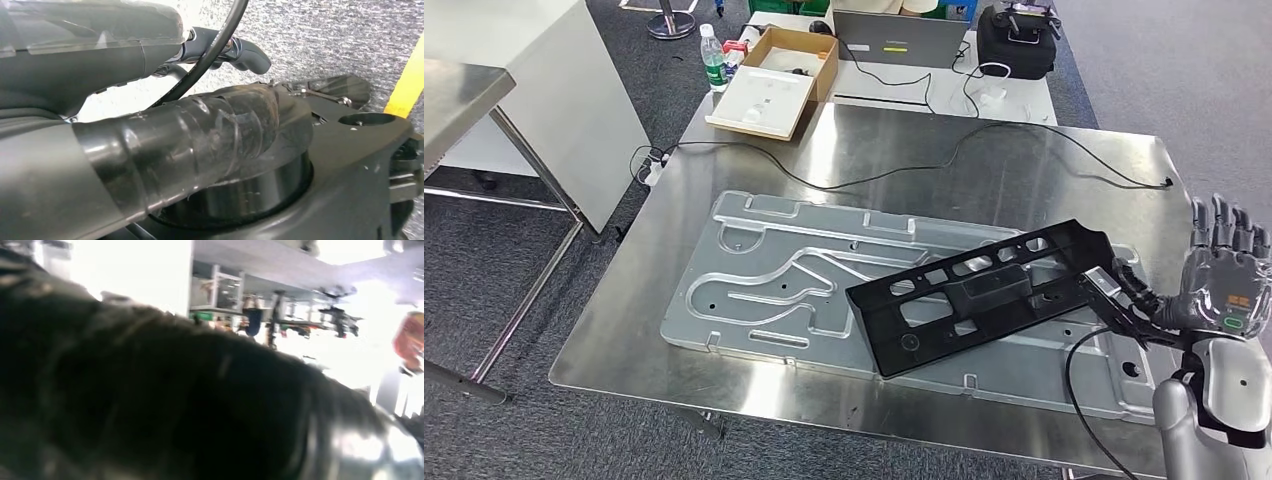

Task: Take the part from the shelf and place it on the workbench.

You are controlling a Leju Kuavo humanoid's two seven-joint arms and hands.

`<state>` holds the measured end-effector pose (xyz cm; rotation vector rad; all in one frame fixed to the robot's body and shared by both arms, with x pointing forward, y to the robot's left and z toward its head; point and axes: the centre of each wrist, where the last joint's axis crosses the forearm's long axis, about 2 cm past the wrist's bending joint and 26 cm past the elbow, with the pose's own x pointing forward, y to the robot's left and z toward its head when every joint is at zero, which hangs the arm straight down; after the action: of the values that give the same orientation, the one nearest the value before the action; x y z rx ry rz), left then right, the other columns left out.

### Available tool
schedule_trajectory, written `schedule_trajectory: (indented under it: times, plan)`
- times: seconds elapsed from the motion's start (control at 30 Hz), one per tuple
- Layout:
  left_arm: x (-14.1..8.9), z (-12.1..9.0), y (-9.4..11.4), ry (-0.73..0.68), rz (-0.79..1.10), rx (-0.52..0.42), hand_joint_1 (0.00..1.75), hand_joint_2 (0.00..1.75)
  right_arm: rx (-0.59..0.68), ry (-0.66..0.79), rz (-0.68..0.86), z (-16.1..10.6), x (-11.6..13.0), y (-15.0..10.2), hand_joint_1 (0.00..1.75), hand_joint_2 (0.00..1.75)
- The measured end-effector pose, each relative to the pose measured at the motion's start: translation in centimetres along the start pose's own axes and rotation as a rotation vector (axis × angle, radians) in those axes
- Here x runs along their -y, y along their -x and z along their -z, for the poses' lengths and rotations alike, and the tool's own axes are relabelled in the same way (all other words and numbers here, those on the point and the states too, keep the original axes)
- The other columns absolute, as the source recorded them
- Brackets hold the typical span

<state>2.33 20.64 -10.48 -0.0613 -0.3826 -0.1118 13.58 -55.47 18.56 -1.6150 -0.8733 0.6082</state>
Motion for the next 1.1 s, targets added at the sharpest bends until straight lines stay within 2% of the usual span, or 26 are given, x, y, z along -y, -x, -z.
schedule_trajectory:
  times: [0.1,0.17,0.27,0.37,0.47,0.63,0.8,0.97,1.1]
  plan:
    - [0.0,0.0,-0.1,-0.009,-0.006,0.003,0.00,0.00,0.054,0.059,0.121,0.4,1.1,-1.4,0.00,0.00]
    - [-0.1,0.0,-0.1,-0.023,-0.006,-0.003,0.00,0.00,0.142,0.128,0.219,0.7,2.5,-3.9,0.00,0.00]
    - [-0.1,0.0,-0.1,-0.052,-0.003,-0.026,0.00,0.00,0.337,0.271,0.250,0.1,4.5,-9.3,0.00,0.00]
    - [-0.1,0.0,-0.1,-0.065,0.002,-0.042,0.00,0.00,0.516,0.399,0.247,-2.0,5.8,-15.3,0.00,0.00]
    - [-0.1,0.0,0.0,-0.068,0.004,-0.050,0.00,0.00,0.638,0.441,0.308,-4.4,6.6,-19.1,0.00,0.00]
    - [-0.1,0.0,0.0,-0.068,0.008,-0.055,0.00,0.00,0.751,0.447,0.377,-6.1,7.3,-20.9,0.00,0.00]
    - [0.0,0.0,0.0,-0.065,0.019,-0.082,0.00,0.00,0.861,0.508,0.327,-7.9,7.5,-22.7,0.00,0.00]
    - [0.2,-0.1,0.0,-0.069,0.036,-0.097,0.00,0.00,0.918,0.524,0.320,-11.1,6.9,-24.9,0.00,0.00]
    - [0.3,0.0,-0.1,-0.069,0.058,-0.095,0.00,0.00,0.950,0.484,0.354,-12.9,6.4,-25.4,0.00,0.00]
